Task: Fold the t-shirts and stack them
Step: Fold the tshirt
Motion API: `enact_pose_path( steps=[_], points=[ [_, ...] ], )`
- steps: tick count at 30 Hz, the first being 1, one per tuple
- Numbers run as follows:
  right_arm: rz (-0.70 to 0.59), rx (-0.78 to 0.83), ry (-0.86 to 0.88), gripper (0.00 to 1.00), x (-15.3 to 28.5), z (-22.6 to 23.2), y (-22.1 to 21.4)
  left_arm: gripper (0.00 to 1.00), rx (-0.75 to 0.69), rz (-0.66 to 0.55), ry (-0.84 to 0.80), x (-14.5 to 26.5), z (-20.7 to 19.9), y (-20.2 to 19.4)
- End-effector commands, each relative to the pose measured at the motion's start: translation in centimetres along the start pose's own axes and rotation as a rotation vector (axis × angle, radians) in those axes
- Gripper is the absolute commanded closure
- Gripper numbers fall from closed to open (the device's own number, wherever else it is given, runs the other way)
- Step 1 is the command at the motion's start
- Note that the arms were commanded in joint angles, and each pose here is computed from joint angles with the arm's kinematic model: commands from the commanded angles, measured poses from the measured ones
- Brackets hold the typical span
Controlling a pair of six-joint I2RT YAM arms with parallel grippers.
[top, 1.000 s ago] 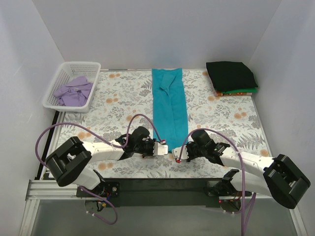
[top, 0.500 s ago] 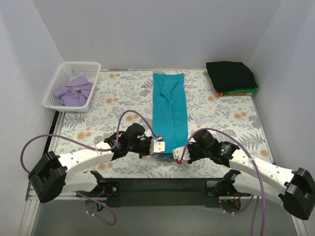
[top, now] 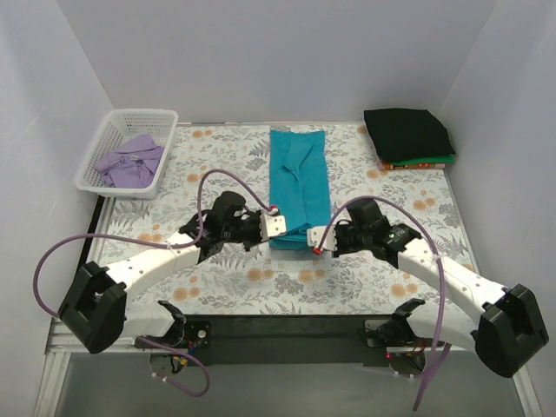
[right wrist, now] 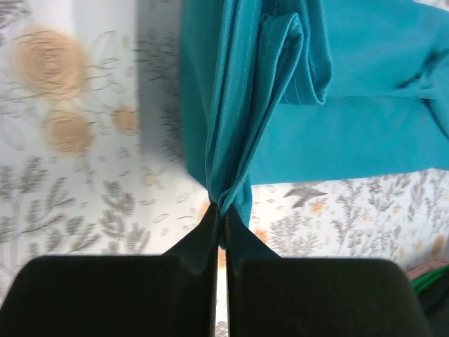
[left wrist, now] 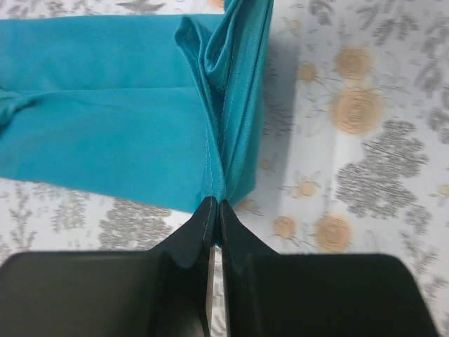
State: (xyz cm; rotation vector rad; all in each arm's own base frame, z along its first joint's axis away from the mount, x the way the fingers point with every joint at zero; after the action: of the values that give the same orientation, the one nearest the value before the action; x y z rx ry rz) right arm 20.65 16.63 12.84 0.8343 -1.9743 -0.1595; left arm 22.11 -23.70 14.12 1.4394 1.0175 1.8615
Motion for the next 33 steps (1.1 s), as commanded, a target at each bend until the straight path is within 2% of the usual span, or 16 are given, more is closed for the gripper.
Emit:
enact_pose_path(
  steps=[1,7,13,14,21,26,33],
  points=[
    [-0.024,0.056,-0.067,0.99,-0.3,-5.0,-0.5,1.0,-0.12,-0.084,0.088,-0.2,4.8,2.7],
    [-0.011,0.061,-0.098,0.99,-2.7,-10.5,-2.9,1.0,-0.154,-0.092,0.164,-2.5,11.5,2.7],
    [0.014,0.045,-0.119,0.99,-4.4,-15.3,-6.5,1.0,-0.148,-0.048,0.157,-4.9,16.1,-0.1],
    [0.014,0.045,-0.12,0.99,-4.7,-15.8,-6.8,1.0,-0.165,-0.061,0.171,-5.0,17.1,0.6],
    [0.029,0.029,-0.134,0.99,-7.1,-19.1,-9.5,1.0,-0.174,-0.052,0.217,-6.9,21.9,-0.7],
    [0.039,0.02,-0.132,0.99,-8.6,-19.9,-10.9,1.0,-0.17,-0.043,0.23,-7.8,23.9,-1.7],
    [0.062,0.013,-0.138,0.99,-9.9,-20.7,-12.4,1.0,-0.167,-0.042,0.241,-8.8,24.6,-2.6]
  ],
)
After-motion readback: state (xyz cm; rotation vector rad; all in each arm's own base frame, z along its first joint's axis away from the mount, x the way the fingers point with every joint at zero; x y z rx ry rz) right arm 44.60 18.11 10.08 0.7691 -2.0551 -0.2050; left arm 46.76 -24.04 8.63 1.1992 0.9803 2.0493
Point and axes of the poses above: each gripper's point midway between its finger pads, its own x axis back along the fingers, its own z axis along the line the jaws close on, y = z × x, the point moved 4 cm from there along x, back along the fingers, and after that the axes turned 9 degrees about x, right-handed, at the moved point
